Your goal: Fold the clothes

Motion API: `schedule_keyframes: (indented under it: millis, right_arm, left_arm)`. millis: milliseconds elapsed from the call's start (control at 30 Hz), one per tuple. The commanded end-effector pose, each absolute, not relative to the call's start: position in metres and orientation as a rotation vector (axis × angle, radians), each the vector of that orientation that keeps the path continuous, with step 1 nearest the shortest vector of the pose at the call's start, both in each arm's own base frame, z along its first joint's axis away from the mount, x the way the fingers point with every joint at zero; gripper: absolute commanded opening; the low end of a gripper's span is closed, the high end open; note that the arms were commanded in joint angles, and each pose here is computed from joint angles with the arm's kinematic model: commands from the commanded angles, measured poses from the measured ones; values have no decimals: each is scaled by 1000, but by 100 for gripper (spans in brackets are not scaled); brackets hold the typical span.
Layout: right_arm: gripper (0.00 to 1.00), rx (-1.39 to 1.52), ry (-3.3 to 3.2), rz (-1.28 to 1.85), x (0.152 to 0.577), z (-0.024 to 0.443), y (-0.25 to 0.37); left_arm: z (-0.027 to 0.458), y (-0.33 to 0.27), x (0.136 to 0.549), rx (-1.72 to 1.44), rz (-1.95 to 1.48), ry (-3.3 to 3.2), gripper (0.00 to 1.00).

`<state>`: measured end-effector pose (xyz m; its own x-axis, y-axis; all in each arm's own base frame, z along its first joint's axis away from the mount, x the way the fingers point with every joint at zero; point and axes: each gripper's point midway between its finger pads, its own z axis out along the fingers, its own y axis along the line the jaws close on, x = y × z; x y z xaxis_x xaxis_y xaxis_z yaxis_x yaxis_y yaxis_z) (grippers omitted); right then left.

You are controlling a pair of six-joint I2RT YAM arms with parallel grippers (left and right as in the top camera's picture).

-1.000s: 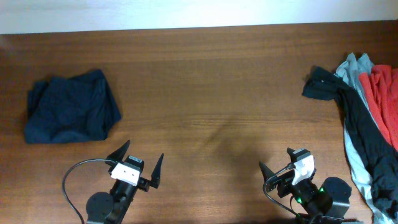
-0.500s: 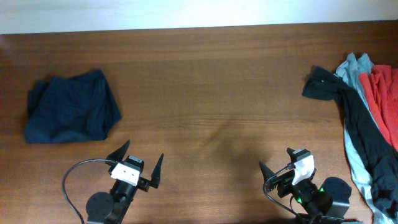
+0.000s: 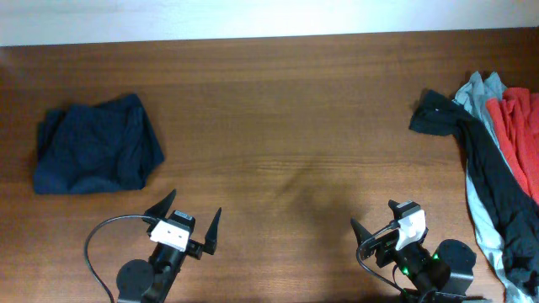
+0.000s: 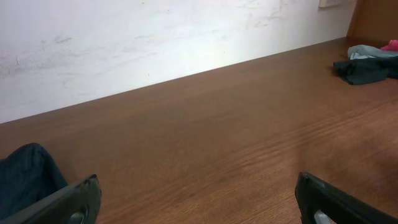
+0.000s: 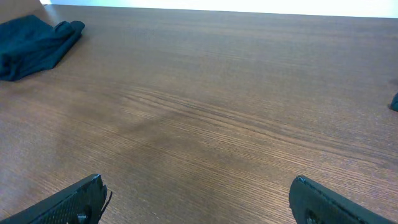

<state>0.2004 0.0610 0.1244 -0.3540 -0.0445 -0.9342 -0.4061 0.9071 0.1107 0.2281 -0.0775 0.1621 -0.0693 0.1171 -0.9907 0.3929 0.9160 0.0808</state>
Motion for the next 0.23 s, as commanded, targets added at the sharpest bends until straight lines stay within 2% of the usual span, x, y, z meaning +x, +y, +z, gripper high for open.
schedule_keyframes:
  millis: [0, 200]
  right_arm:
    - [99, -343, 1904, 393, 200, 123, 63]
    - [99, -343, 1904, 393, 200, 123, 63]
  left_arm:
    - [159, -79, 228, 390, -253, 1642, 100]
    - [159, -79, 228, 391, -253, 1642, 99]
